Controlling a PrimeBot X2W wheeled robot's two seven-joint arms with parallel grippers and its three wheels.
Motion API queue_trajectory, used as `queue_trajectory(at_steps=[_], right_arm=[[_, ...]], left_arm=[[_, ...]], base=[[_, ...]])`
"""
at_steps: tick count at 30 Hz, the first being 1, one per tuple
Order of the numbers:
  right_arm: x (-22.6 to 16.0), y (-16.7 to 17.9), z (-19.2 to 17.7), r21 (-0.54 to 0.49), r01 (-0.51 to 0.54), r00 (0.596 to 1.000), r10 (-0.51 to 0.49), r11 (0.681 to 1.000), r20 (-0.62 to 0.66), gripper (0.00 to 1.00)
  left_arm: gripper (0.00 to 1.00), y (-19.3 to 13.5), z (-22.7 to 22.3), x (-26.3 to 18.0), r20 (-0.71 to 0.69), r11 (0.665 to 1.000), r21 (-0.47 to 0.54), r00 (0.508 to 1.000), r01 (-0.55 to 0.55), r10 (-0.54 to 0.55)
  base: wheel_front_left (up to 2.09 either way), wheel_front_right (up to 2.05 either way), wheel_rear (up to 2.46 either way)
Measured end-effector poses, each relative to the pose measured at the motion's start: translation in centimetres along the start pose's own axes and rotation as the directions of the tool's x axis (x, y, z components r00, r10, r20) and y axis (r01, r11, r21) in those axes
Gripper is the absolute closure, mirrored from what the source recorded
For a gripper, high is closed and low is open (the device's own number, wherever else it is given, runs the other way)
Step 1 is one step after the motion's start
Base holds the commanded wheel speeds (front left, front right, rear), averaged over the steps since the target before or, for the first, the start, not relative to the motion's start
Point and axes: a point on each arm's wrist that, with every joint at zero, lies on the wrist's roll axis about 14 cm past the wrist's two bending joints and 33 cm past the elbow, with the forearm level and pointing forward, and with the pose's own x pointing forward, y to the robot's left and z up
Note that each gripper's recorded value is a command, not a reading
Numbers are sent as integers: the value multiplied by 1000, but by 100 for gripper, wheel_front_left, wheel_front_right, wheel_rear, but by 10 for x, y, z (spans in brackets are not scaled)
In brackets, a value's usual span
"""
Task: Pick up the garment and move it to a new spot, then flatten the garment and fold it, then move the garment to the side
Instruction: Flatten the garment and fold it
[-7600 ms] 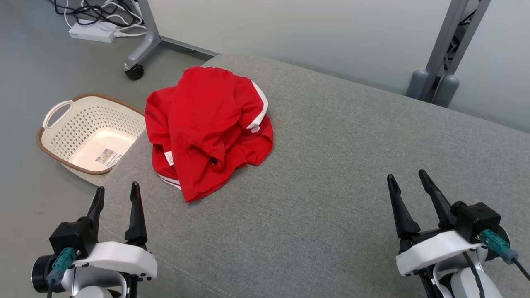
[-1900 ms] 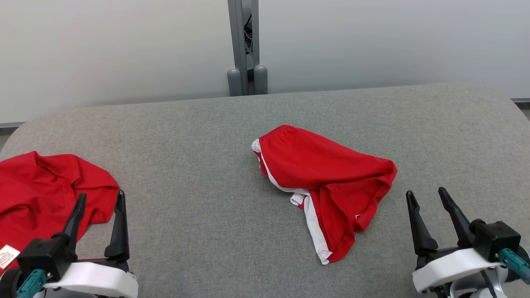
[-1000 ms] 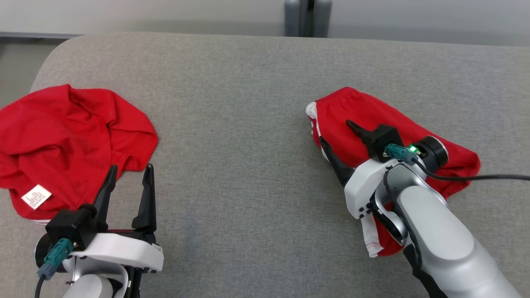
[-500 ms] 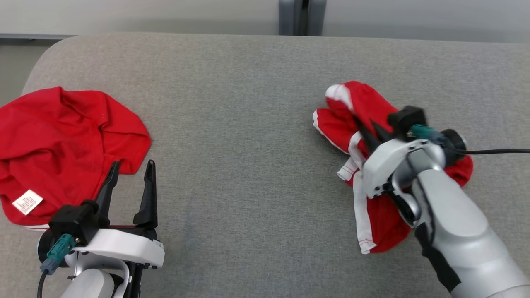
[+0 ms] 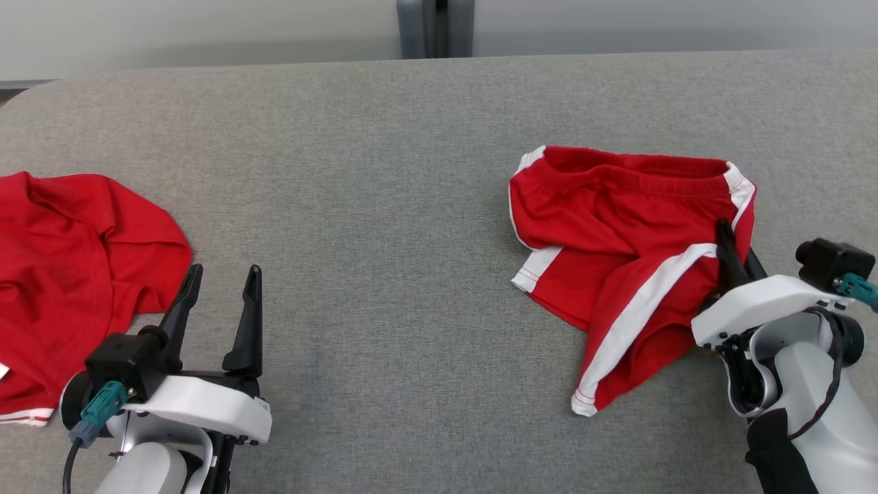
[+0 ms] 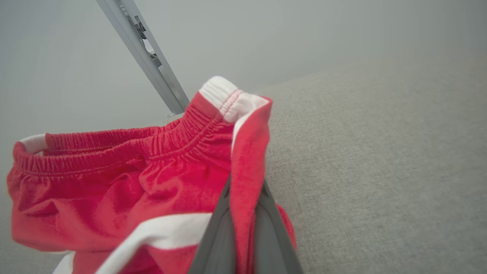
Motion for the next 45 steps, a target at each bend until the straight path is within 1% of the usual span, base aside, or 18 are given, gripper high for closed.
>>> queue_trajectory(at_steps=[1, 2, 3, 6, 10, 13, 15, 18, 20, 23, 24, 25, 28, 30, 33, 37, 42, 45], right_arm=[[-2, -4, -2, 20, 15, 1000, -15, 1000, -3, 78], [-4, -7, -5, 36, 26, 1000, -26, 999, -6, 16], [-6, -9, -6, 54, 34, 999, -34, 998, -6, 0], [-11, -10, -3, 123, 46, 999, -48, 991, 21, 0], [-26, -18, 3, 176, 63, 994, -77, 982, 75, 0], [-40, -28, 15, 179, 78, 985, -103, 981, 135, 0], [-49, -34, 30, 152, 85, 976, -113, 985, 187, 0], [-62, -35, 63, 95, 76, 950, -101, 993, 294, 0], [-71, -30, 83, 52, 63, 931, -78, 997, 358, 0], [-86, -16, 101, -17, 38, 911, -28, 999, 412, 0], [-90, -11, 103, -47, 31, 909, -9, 998, 416, 0], [-97, -4, 106, -103, 27, 911, 18, 994, 411, 0], [-108, 5, 102, -158, 17, 922, 46, 987, 385, 0], [-115, 10, 98, -171, 5, 928, 59, 985, 369, 0], [-124, 13, 87, -170, -6, 942, 62, 985, 330, 0], [-136, 8, 75, -154, 3, 955, 43, 988, 293, 0], [-146, 3, 65, -141, 13, 965, 25, 990, 261, 0], [-150, 2, 66, -136, 15, 965, 21, 991, 261, 0]], left_arm=[[0, -2, -1, 2, -4, 1000, 0, 1000, 7, -7], [0, -4, -1, 3, -4, 1000, 0, 1000, 13, -13], [0, -6, -1, 5, -6, 1000, -1, 1000, 19, -19], [0, -9, -1, 7, -8, 1000, 2, 1000, 30, -30], [0, -11, 4, 7, 2, 999, 8, 999, 40, -40], [0, -10, 9, 5, 15, 999, 14, 999, 37, -37], [0, -9, 11, 4, 21, 999, 18, 999, 32, -32], [0, -7, 16, 0, 37, 1000, 22, 999, 17, -17], [0, -6, 21, -2, 48, 1000, 26, 999, 8, -10], [0, -7, 28, -7, 70, 1000, 31, 998, 3, -5], [0, -7, 30, -9, 76, 999, 34, 997, 5, -8], [0, -9, 34, -13, 87, 999, 43, 996, 4, -8], [0, -12, 40, -20, 102, 999, 39, 995, -1, -3], [0, -11, 43, -26, 116, 999, 40, 993, -16, 11], [0, -14, 44, -35, 123, 999, 33, 992, -17, 13], [0, -13, 39, -49, 109, 999, 35, 994, -30, 26], [0, -10, 40, -61, 111, 998, 44, 993, -53, 48], [0, -9, 39, -65, 107, 997, 43, 993, -62, 57]], base=[[0, 0, 0], [0, 0, 0], [0, 0, 0], [0, 0, 0], [0, 0, 0], [0, 0, 0], [0, 0, 0], [0, 0, 0], [0, 0, 0], [0, 0, 0], [0, 0, 0], [0, 0, 0], [0, 0, 0], [0, 0, 0], [0, 0, 0], [0, 0, 0], [0, 0, 0], [0, 0, 0]])
